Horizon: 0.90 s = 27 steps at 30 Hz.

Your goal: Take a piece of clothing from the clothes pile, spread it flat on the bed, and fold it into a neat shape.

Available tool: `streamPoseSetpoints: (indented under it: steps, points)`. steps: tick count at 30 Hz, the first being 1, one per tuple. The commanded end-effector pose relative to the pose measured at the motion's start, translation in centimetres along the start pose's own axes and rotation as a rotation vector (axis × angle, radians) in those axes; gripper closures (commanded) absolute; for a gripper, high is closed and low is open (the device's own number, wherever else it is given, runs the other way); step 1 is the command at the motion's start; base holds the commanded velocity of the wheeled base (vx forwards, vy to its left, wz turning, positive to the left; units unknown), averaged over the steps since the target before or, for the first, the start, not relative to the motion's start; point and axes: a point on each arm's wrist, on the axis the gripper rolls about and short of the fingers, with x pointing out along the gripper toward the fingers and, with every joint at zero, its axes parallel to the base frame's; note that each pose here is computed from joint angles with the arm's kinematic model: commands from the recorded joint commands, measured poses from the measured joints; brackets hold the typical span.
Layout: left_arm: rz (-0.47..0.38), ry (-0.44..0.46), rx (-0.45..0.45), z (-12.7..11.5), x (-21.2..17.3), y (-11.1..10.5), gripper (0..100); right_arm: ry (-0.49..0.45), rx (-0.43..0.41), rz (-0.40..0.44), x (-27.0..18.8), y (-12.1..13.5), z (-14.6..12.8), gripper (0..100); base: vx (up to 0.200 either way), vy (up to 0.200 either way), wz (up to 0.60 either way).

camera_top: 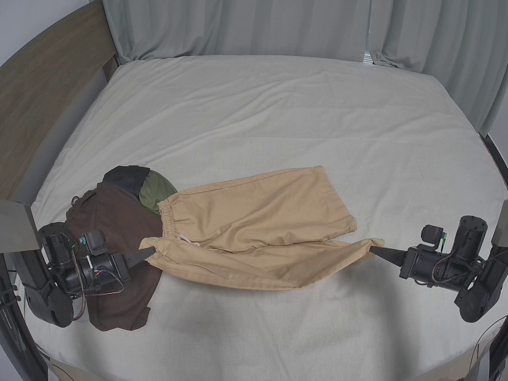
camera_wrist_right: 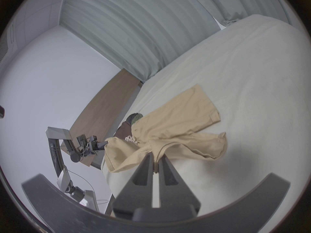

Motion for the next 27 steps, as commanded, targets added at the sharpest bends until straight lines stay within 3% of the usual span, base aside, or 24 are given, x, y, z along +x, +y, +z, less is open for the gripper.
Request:
streamPoseSetpoints:
  steps: [1, 18, 27]
  points:
    - [0.006, -0.007, 0.001, 0.1, 0.2, 0.2, 100, -0.033, -0.024, 0.018, 0.2, 0.4, 0.9, 100, 0.0, 0.0, 0.0]
    - [0.002, -0.028, -0.031, 0.7, 0.5, 0.3, 100, -0.099, -0.045, 0.056, 0.9, 0.7, 2.8, 100, 0.0, 0.0, 0.0]
    - [0.047, -0.063, -0.022, 1.2, 0.8, 0.4, 100, -0.123, -0.07, 0.084, 0.5, 1.9, 3.5, 100, 0.0, 0.0, 0.0]
